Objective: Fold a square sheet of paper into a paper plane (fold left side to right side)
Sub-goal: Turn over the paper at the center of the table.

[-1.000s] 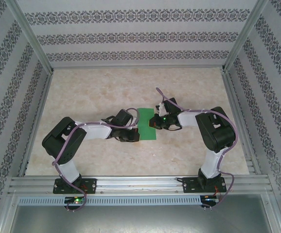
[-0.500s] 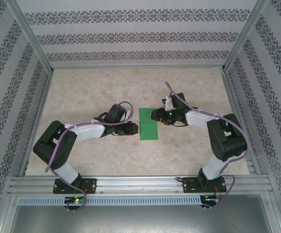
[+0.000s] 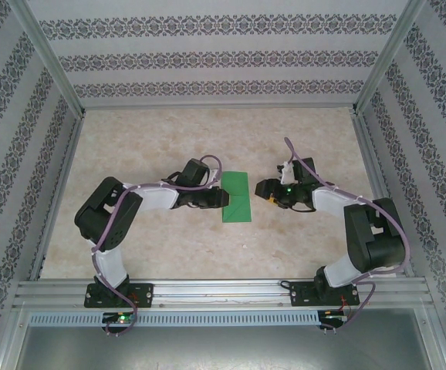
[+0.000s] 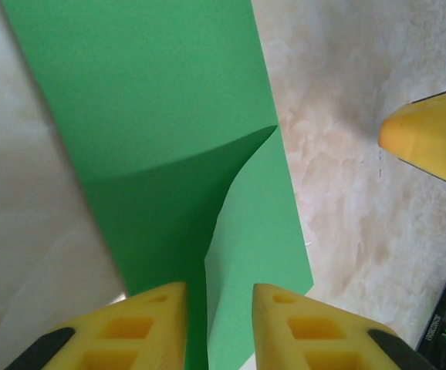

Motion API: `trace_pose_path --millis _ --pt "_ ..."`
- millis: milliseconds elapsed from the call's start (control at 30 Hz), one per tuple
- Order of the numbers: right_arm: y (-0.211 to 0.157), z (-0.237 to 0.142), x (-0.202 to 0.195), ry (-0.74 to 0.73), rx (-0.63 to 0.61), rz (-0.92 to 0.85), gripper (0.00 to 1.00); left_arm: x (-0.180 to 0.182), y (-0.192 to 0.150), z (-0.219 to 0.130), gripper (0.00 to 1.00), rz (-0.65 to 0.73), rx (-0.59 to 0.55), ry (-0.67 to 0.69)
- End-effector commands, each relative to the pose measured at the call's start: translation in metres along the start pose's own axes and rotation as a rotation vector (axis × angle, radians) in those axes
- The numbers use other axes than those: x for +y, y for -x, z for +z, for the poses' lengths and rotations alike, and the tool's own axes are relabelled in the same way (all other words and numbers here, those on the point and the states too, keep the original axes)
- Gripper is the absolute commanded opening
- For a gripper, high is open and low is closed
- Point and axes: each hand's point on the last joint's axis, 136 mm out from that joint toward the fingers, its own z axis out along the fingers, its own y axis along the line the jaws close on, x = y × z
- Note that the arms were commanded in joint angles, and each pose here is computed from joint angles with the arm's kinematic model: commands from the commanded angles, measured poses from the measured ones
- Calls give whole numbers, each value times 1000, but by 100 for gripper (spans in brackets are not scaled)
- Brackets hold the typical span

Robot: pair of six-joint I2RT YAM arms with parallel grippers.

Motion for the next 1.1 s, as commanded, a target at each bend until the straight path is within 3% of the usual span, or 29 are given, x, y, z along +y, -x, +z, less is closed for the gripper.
trace_pose_path --millis 0,100,200,433,1067 --pt "-6 -6 6 38 10 -35 64 -6 15 2 18 24 -30 -31" --pt "-8 -7 11 64 11 -48 64 -6 18 0 6 33 -54 -25" --pt "-7 -8 17 93 6 -56 63 -9 21 -6 2 45 -94 -31" --pt "-2 4 40 178 1 -87 61 -19 27 -26 1 61 -193 -59" --pt "8 60 63 218 28 -116 57 -14 21 -32 1 44 -220 -51"
